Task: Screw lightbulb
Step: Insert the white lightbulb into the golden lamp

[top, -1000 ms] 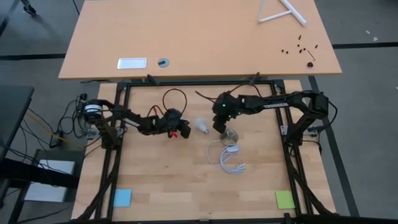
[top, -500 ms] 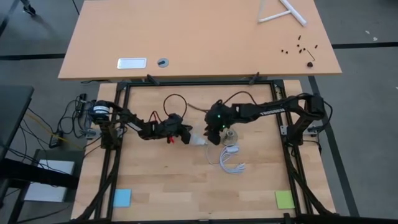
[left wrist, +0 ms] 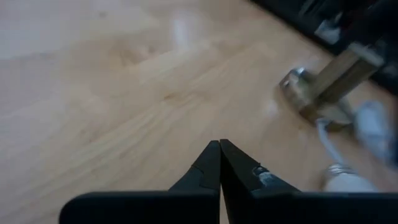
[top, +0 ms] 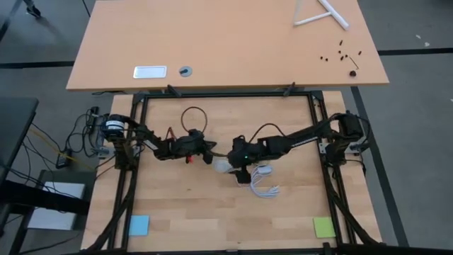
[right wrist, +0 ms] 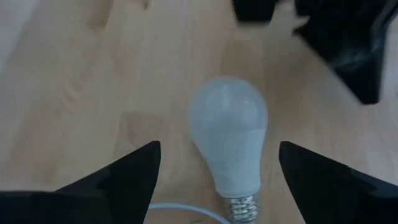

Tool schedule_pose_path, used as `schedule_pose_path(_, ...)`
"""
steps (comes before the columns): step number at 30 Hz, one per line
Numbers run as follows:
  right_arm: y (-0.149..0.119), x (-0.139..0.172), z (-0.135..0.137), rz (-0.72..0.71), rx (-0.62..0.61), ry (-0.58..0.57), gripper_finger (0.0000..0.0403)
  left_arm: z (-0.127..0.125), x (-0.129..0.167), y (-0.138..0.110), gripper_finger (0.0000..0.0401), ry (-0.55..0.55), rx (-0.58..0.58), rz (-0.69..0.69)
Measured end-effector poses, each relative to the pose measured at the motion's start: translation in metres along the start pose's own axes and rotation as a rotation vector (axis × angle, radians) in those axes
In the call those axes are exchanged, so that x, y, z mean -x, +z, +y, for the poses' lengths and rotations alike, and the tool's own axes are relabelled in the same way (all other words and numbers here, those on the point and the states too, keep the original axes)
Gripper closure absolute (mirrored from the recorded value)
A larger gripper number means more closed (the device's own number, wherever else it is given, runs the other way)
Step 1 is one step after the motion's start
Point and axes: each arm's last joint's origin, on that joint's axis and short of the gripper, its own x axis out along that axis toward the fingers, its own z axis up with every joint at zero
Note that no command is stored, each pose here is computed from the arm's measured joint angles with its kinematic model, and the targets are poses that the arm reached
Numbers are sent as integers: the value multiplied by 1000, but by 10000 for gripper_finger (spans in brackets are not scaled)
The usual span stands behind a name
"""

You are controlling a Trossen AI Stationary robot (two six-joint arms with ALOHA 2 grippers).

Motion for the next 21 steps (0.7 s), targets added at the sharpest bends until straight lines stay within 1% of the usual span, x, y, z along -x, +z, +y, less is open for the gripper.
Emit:
schedule_pose_path(3, -5, -13, -1, 36, 60, 0, 71, 4, 8, -2, 395, -45, 13, -24)
schedule_pose_path(5, -5, -21, -3, 48, 96, -1, 73, 5, 11, -3, 395, -63, 16, -27)
schedule_pose_path(8, 1, -34, -11, 50, 98, -13, 73, 5, 12, -4, 395, -67, 15, -23)
schedule_pose_path(11, 0, -47, -19, 77, 94, -23, 72, 5, 12, -4, 395, -68, 15, -24)
schedule_pose_path(14, -2, -59, -24, 102, 117, 7, 79, 5, 12, -4, 395, -68, 15, -25)
schedule_pose_path(17, 1, -63, -25, 95, 132, 18, 94, 5, 12, -4, 395, -68, -6, -26)
schedule_pose_path(21, 10, -56, -26, 65, 139, 10, 138, 3, 12, -1, 395, -83, -22, -53)
